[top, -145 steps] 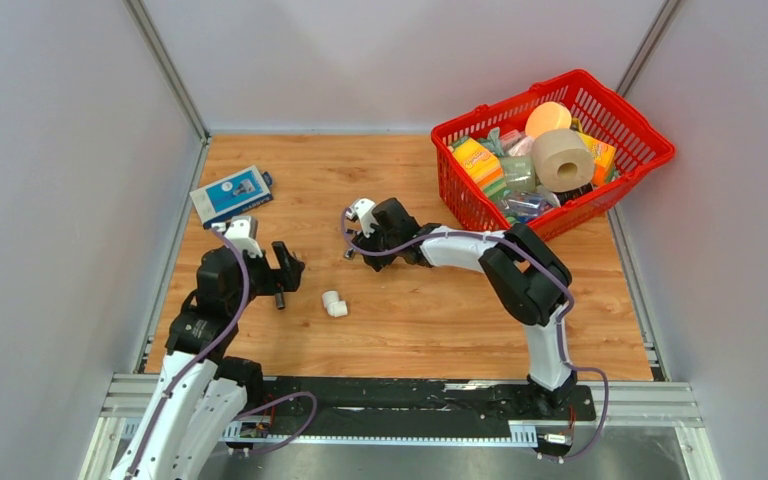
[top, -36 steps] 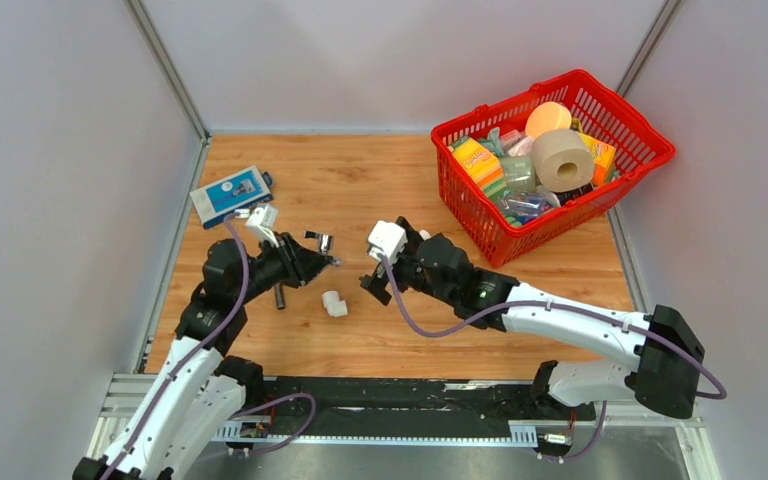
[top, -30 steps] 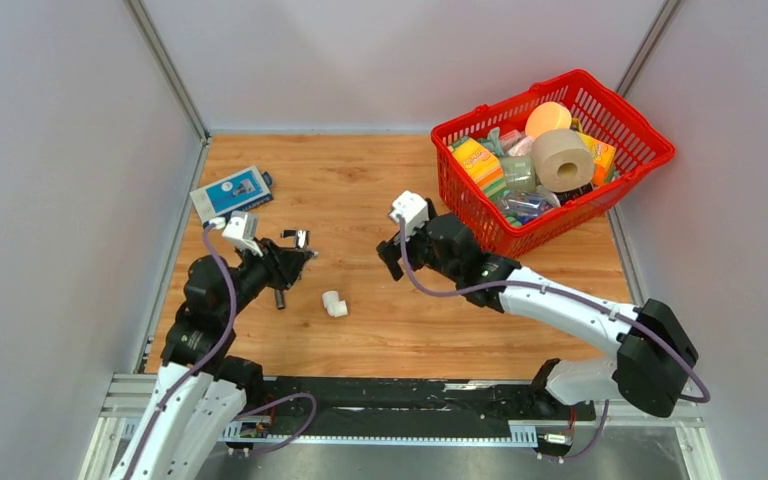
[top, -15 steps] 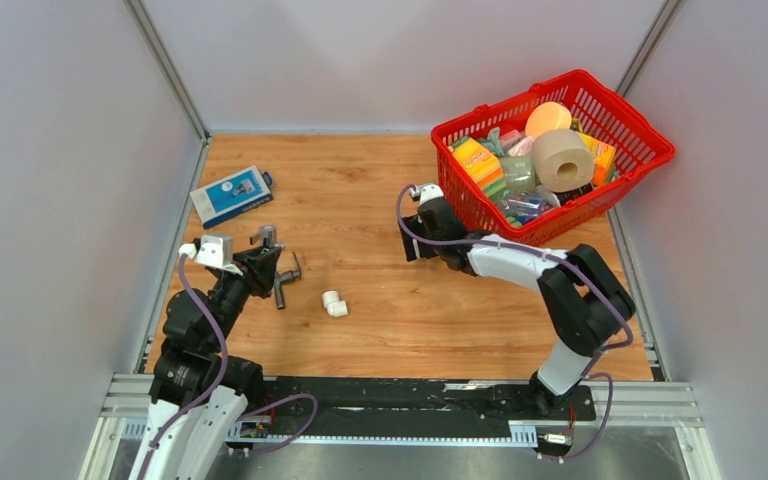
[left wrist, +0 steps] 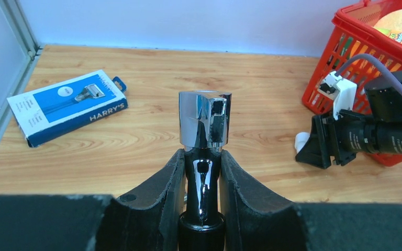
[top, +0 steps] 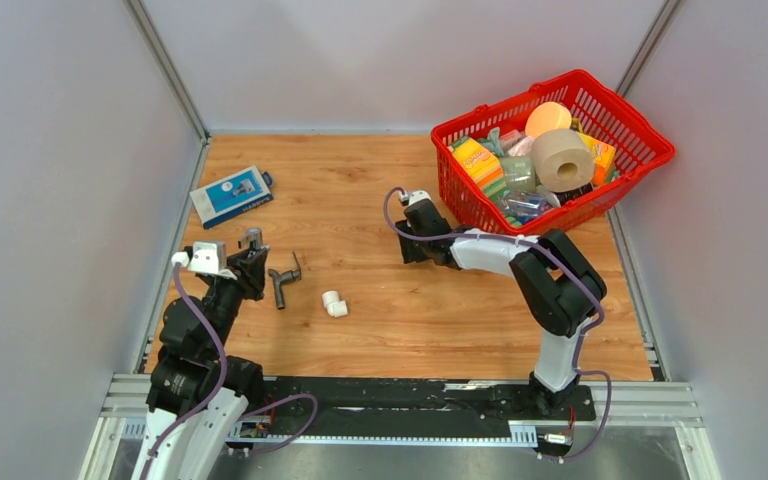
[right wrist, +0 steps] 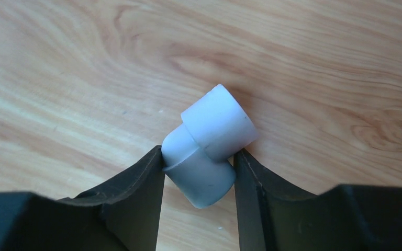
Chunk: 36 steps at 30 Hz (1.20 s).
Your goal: Install the water faucets
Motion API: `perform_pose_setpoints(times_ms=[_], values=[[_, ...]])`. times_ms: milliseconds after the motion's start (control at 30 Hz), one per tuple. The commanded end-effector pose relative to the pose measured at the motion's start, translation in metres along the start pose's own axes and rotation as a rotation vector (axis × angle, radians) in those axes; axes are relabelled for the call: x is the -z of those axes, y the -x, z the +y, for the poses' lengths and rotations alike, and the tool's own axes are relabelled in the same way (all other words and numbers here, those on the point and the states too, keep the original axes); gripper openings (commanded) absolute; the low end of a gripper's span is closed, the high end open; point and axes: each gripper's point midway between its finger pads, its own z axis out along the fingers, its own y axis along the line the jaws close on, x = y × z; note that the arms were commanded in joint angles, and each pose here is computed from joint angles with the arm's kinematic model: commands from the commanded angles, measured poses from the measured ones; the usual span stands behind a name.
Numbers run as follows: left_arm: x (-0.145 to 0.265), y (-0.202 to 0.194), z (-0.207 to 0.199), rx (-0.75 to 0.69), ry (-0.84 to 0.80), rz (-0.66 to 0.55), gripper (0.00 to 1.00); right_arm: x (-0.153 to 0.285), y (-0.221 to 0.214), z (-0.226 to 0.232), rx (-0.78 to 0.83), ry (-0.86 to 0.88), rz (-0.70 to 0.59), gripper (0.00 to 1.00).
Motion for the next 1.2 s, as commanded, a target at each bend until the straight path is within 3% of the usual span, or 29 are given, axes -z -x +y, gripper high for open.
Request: perform_pose_setpoints(times_ms=[0,100,267,433,467,533,667,800,1167], values=[[0.003,0.018,0.001,-0.018,0.006,-0.060,0.00,0.017,-0.009,0.049,0.126,0.164,0.029,0.32],[0.003,0.017,0.000,-0.016,0.000,-0.058,0.00,0.031,-0.036,0.069,0.289,0.209,0.097,0.33],[0.003,0.016,-0.001,-0.017,-0.006,-0.054,0.00,0.052,-0.089,0.078,0.447,0.238,0.243,0.49],[0.002,0.015,-0.001,-0.018,-0.006,-0.046,0.00,0.067,-0.087,0.057,0.408,0.118,0.231,0.83],[0.001,0.014,-0.001,-0.018,-0.003,-0.043,0.00,0.074,-0.078,0.054,0.385,0.097,0.200,0.94],[0.001,0.014,0.000,-0.018,-0.001,-0.042,0.00,0.086,-0.062,0.053,0.324,0.061,0.143,1.00],[0.001,0.013,0.001,-0.018,0.007,-0.039,0.00,0.107,-0.042,0.073,0.194,0.075,0.047,1.00],[0.000,0.013,0.001,-0.017,0.008,-0.036,0.00,0.108,-0.035,0.100,0.161,0.090,-0.025,1.00],[0.000,0.011,0.003,-0.013,0.018,-0.031,0.00,0.066,-0.043,0.096,0.145,-0.019,-0.015,1.00]])
